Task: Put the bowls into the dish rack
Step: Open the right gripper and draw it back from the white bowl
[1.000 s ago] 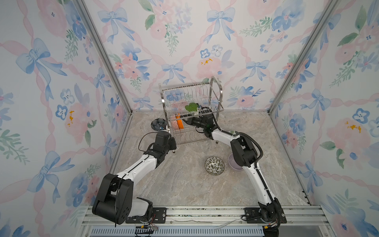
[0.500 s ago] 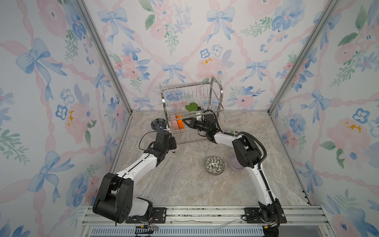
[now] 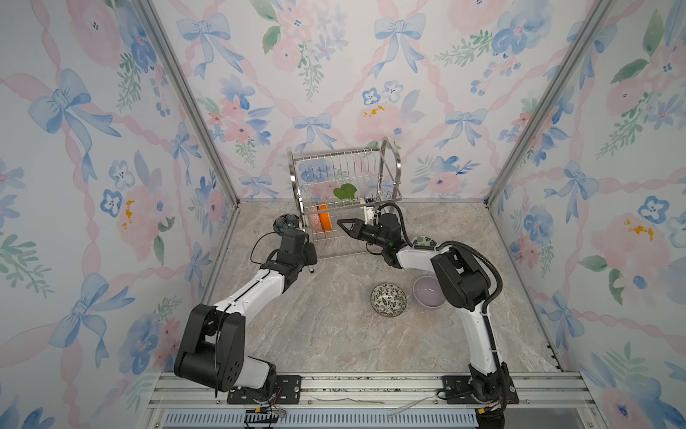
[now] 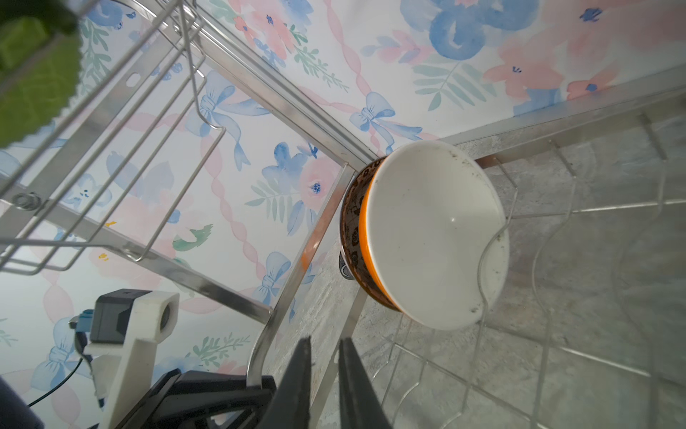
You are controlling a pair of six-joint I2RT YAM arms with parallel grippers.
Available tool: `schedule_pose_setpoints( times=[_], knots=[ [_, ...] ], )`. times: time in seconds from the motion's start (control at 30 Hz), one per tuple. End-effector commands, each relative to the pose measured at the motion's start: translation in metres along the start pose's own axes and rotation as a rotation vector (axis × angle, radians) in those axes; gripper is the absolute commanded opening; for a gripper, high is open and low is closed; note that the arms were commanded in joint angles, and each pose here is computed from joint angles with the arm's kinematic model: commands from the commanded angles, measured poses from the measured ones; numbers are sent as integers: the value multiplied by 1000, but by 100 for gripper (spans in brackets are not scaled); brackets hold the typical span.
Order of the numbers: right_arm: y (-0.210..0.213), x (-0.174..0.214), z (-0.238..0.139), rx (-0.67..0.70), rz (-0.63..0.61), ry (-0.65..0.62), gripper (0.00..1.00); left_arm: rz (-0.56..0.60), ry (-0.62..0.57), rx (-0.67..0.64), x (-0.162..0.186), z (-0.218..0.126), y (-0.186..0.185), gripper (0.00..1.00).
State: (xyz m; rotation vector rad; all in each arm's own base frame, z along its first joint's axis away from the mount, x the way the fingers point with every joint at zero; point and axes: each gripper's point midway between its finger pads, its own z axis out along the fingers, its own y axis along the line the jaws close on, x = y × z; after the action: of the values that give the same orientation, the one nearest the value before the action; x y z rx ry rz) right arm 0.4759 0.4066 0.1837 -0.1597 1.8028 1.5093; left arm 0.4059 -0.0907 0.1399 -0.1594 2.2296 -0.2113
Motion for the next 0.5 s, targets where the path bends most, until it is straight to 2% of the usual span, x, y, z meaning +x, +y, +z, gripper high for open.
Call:
schedule_pose_setpoints(
  times=[0.0, 0.1, 0.37, 0.47],
  knots=[
    [35, -9, -8, -48, -90, -48, 19, -31, 23, -24, -3, 9, 10, 0],
    [35, 2, -16, -6, -113, -28, 23, -34, 18, -28, -12, 13, 13, 0],
    [25, 26, -38, 73, -132, 15, 24, -26, 31, -20, -25, 24, 16, 0],
    [24, 31, -44, 100, -154, 36, 29, -30, 26, -7, -29, 24, 15, 2]
  ],
)
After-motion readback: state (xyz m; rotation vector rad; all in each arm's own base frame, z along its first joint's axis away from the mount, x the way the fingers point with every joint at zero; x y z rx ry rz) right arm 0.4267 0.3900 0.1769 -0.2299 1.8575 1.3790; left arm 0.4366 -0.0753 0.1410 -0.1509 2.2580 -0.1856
